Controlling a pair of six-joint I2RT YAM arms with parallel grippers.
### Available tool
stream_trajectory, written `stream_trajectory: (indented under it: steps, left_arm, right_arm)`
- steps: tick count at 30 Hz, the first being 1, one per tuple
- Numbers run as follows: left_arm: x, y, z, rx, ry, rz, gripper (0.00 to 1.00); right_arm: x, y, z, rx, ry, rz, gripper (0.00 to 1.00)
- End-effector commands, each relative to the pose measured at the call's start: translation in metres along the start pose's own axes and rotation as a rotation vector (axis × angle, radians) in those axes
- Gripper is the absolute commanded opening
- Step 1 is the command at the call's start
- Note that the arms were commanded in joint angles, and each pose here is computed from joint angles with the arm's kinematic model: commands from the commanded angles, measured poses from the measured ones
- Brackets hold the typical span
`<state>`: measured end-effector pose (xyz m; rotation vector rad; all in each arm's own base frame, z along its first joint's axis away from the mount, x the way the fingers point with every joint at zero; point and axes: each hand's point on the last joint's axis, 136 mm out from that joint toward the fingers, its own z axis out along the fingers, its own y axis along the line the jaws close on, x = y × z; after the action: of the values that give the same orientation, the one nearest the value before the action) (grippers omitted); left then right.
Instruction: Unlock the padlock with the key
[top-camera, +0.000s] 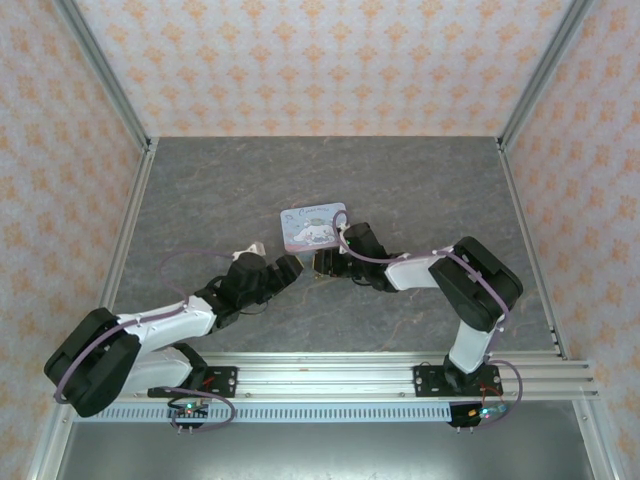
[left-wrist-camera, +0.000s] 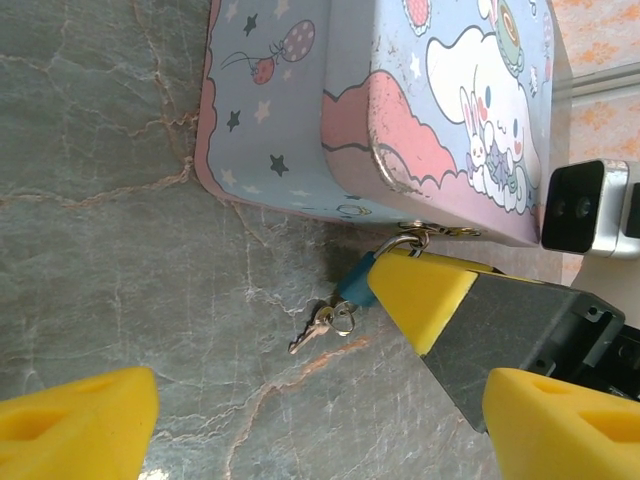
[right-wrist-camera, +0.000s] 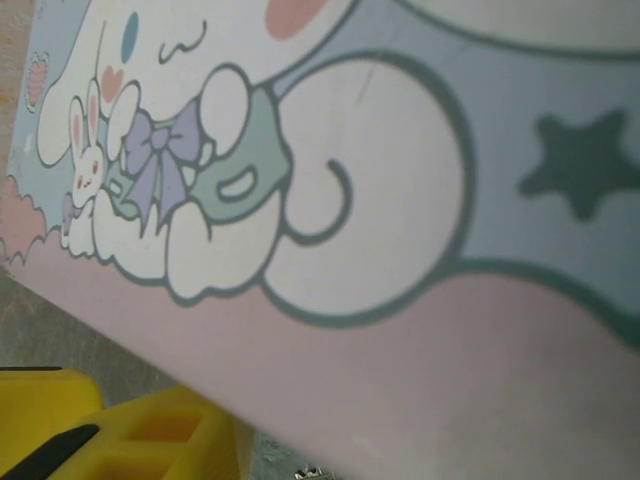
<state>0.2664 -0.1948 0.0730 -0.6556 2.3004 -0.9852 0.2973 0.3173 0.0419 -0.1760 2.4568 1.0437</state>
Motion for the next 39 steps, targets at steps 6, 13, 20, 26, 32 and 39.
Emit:
stream_trajectory:
  steps: [6,13,20,26,32,39]
  left_arm:
    - [-0.005,-0.010,0.002,0.031,-0.009,0.008,0.85]
    - [-0.005,-0.012,0.002,0.036,-0.008,0.008,0.85]
    - [-0.005,-0.015,0.004,0.041,-0.002,0.044,0.85]
    - [-0.003,-0.015,0.009,0.036,0.012,0.071,0.85]
    - [-0.002,-0.017,0.011,0.045,0.016,0.061,0.84]
    - [-0.004,-0.019,0.011,0.051,0.007,0.058,0.84]
  right_arm:
    - [0.018,-0.009,-0.001,-0.001,0.034,0.025,0.40]
    - [0.018,-0.011,-0.002,0.003,0.028,0.028,0.27]
    - [0.014,-0.009,-0.004,0.007,0.013,0.031,0.15]
    - [0.013,-0.008,-0.004,0.007,0.010,0.033,0.12]
    - [0.018,-0.013,-0.007,0.016,0.003,0.058,0.53]
    - [0.029,-0.018,-0.012,0.031,-0.033,0.077,0.53]
